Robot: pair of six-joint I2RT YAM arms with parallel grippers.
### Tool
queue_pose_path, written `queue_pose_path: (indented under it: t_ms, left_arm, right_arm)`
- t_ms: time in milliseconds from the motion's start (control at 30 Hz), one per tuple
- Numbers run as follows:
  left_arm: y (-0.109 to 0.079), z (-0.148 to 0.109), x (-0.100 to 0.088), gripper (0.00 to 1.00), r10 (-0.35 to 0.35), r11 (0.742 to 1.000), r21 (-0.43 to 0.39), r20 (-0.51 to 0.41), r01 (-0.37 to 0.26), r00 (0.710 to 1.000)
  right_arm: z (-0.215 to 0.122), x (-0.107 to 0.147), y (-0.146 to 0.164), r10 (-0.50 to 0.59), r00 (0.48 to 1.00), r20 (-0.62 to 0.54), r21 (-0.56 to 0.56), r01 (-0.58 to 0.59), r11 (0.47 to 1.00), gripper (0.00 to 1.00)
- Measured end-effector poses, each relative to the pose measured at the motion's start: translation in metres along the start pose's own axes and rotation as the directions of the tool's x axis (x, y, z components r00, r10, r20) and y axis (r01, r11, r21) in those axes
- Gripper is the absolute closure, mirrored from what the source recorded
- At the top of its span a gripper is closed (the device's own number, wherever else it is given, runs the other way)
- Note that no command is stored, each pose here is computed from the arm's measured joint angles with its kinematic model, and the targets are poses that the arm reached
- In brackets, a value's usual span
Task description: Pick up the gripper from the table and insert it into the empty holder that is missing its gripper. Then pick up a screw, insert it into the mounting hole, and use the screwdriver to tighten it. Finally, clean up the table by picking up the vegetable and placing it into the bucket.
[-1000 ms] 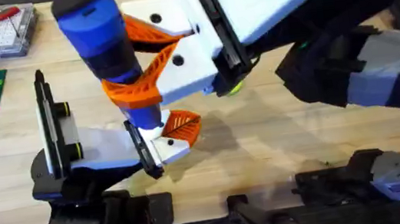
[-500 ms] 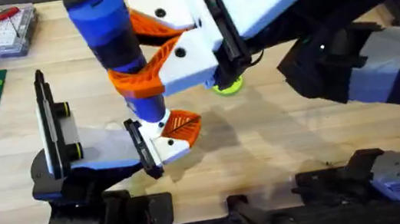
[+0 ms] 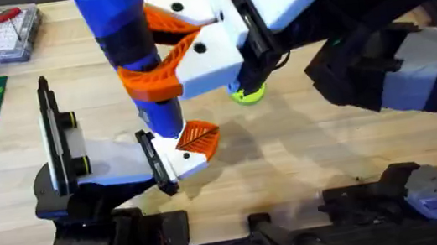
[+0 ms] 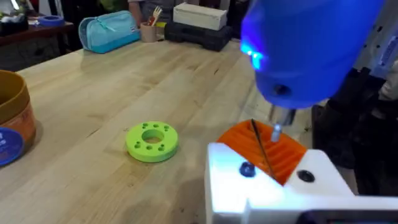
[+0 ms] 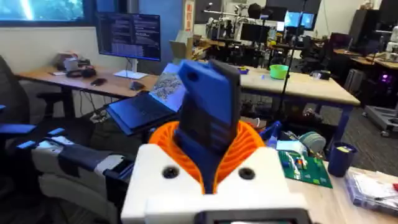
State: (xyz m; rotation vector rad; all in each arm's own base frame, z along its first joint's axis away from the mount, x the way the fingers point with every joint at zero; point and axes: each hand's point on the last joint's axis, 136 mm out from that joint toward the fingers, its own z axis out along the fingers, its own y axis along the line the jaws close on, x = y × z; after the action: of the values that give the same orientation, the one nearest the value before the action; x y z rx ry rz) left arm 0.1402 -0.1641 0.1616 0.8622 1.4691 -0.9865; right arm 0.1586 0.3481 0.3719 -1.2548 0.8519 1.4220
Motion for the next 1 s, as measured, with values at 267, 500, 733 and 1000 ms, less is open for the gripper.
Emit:
queue_pose_path:
  t_ms: [267,500,733,1000]
  left_arm:
    - [0.000,0.000,0.000,0.989,0.000,1.000,0.000,0.000,0.000,1.000]
    - [0.000,0.000,0.000,0.987,0.000,1.000,0.000,0.000,0.000,1.000]
    - [0.000,0.000,0.000,0.989,0.000,1.000,0.000,0.000,0.000,1.000]
    - [0.000,0.000,0.000,0.987,0.000,1.000,0.000,0.000,0.000,1.000]
  right_arm:
    - [-0.001,0.005,0.002,-0.001,1.000,-0.019,-0.016,0.001,1.000,0.950]
    - [-0.002,0.009,0.003,-0.039,0.999,-0.032,-0.026,0.039,0.999,0.949]
    - [-0.002,0.013,0.004,-0.064,0.997,-0.045,-0.040,0.062,0.997,0.950]
    - [-0.002,0.015,0.004,-0.070,0.996,-0.052,-0.039,0.068,0.997,0.949]
